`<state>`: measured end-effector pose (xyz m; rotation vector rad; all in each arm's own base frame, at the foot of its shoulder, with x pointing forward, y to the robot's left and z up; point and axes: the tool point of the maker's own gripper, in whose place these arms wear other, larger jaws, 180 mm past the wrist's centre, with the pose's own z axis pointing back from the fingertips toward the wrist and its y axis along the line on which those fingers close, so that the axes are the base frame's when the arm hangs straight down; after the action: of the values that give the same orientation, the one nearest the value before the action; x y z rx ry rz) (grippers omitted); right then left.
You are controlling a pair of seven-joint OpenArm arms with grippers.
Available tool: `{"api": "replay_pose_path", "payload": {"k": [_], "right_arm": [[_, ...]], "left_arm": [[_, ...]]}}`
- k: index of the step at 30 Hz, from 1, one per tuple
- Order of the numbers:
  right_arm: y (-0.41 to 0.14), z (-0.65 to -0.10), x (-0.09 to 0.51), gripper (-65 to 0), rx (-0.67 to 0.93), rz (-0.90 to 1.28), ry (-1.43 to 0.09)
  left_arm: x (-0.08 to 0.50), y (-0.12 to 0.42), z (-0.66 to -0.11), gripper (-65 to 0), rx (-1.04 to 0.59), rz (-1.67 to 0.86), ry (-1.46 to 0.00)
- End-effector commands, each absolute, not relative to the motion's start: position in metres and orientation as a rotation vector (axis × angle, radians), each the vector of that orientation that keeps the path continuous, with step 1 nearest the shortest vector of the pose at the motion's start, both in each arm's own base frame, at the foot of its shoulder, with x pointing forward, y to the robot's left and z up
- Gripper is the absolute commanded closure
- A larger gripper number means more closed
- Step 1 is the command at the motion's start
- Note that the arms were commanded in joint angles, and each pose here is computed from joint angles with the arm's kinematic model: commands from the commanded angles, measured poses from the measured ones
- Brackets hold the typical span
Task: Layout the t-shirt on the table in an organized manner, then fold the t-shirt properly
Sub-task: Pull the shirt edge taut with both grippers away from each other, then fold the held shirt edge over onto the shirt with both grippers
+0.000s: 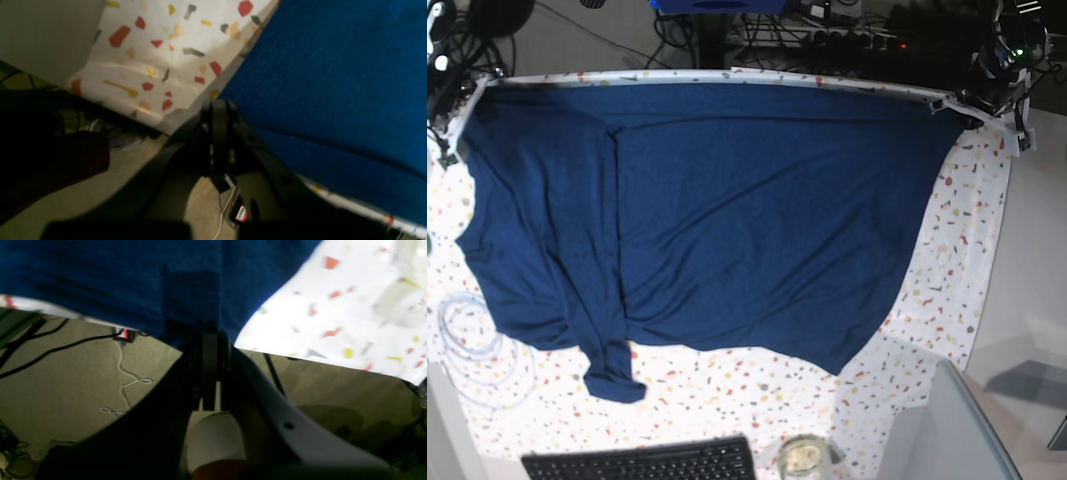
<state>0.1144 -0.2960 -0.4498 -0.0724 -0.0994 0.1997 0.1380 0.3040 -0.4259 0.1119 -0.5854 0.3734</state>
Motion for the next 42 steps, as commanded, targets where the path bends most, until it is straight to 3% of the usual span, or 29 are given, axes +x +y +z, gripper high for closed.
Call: {"api": "replay_pose_path", "payload": {"k": [1, 15, 42], "right_arm": [[-0.301, -0.448, 0.116, -0.3, -0.083, 0.202, -0.099], [-0.3, -0.457, 0.109, -0.3, -0.063, 0.193, -0.07], [-0.283, -0.45, 0.193, -0.5, -0.037, 0.276, -0.12]], "left_arm": [[0.14, 0.309, -0.416, 0.0, 0.134, 0.355, -0.616], [0.125, 0.304, -0.408, 0.0, 0.143, 0.329, -0.602], [0.201, 0.284, -0.399, 0.0, 0.021, 0.378, -0.579]]}}
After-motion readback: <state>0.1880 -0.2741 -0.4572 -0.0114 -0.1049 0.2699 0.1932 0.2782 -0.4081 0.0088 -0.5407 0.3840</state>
